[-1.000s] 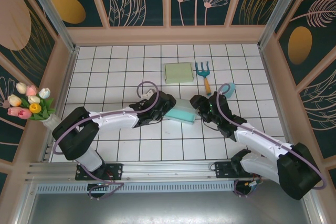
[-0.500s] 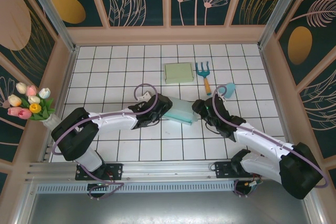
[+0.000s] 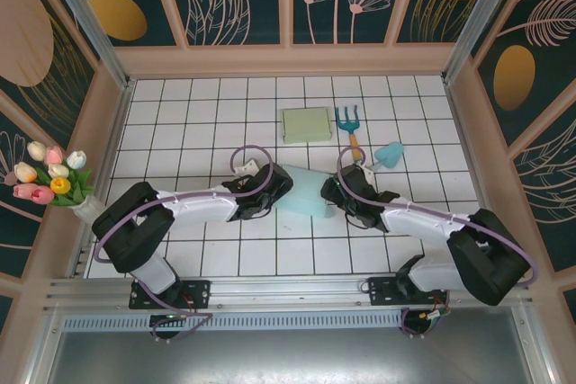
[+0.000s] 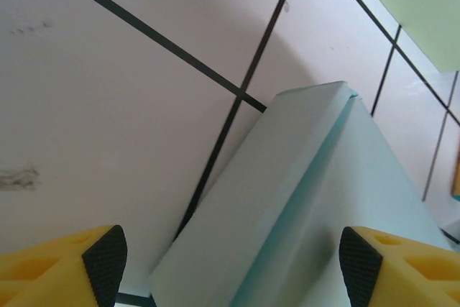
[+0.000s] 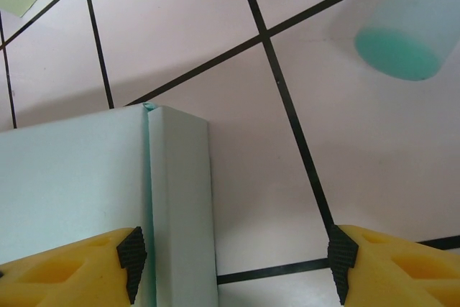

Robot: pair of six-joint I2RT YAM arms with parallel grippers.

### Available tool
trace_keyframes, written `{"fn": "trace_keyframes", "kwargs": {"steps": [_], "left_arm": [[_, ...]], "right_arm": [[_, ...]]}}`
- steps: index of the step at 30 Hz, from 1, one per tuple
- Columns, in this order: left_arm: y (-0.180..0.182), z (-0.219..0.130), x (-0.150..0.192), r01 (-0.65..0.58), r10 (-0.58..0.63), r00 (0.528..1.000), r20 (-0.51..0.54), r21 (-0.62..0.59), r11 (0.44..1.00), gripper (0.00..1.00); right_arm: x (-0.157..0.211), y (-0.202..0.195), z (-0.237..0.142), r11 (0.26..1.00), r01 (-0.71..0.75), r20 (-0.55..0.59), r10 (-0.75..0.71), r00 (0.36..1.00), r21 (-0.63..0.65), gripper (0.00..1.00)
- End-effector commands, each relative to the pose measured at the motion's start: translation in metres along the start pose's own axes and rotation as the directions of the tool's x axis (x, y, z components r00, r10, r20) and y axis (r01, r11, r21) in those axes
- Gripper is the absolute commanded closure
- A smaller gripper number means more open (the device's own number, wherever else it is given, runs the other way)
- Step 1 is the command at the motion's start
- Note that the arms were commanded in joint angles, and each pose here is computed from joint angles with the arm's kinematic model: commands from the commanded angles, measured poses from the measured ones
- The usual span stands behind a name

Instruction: Fold the paper box

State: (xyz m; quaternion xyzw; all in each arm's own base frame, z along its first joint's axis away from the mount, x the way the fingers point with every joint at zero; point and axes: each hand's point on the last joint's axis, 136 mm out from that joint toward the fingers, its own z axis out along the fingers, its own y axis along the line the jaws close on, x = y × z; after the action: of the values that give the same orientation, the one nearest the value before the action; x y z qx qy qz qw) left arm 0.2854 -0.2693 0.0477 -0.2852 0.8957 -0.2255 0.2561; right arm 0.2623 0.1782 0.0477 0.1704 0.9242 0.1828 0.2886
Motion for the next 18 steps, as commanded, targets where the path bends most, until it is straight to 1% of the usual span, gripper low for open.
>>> {"fn": "trace_keyframes", "kwargs": {"steps": [1,5,8,14,16,18], "left_arm": [[0.010,0.001,-0.006,-0.082,0.085,0.996,0.039,-0.060,0.995,0.20],[0.024,0.000,-0.015,-0.147,0.159,0.984,0.086,-0.127,0.981,0.19],[0.031,0.003,-0.016,-0.169,0.184,0.979,0.089,-0.150,0.974,0.19],[0.027,0.009,-0.012,-0.194,0.206,0.976,0.075,-0.142,0.971,0.19],[0.024,0.008,-0.014,-0.198,0.211,0.974,0.083,-0.142,0.970,0.19],[0.020,0.007,-0.016,-0.204,0.218,0.972,0.090,-0.141,0.969,0.19]], "right_arm": [[-0.005,-0.002,0.002,0.998,0.048,0.032,-0.049,0.998,0.050,0.29],[-0.007,-0.002,0.003,0.994,0.079,0.046,-0.083,0.996,0.079,0.30],[-0.008,0.015,-0.004,0.995,0.095,0.065,-0.097,0.993,0.031,0.30],[-0.008,0.047,-0.016,0.989,0.130,0.079,-0.125,0.989,-0.065,0.30],[-0.005,0.051,-0.013,0.984,0.154,0.070,-0.149,0.986,-0.084,0.30],[-0.002,0.049,-0.007,0.983,0.171,0.062,-0.167,0.984,-0.071,0.30]]}}
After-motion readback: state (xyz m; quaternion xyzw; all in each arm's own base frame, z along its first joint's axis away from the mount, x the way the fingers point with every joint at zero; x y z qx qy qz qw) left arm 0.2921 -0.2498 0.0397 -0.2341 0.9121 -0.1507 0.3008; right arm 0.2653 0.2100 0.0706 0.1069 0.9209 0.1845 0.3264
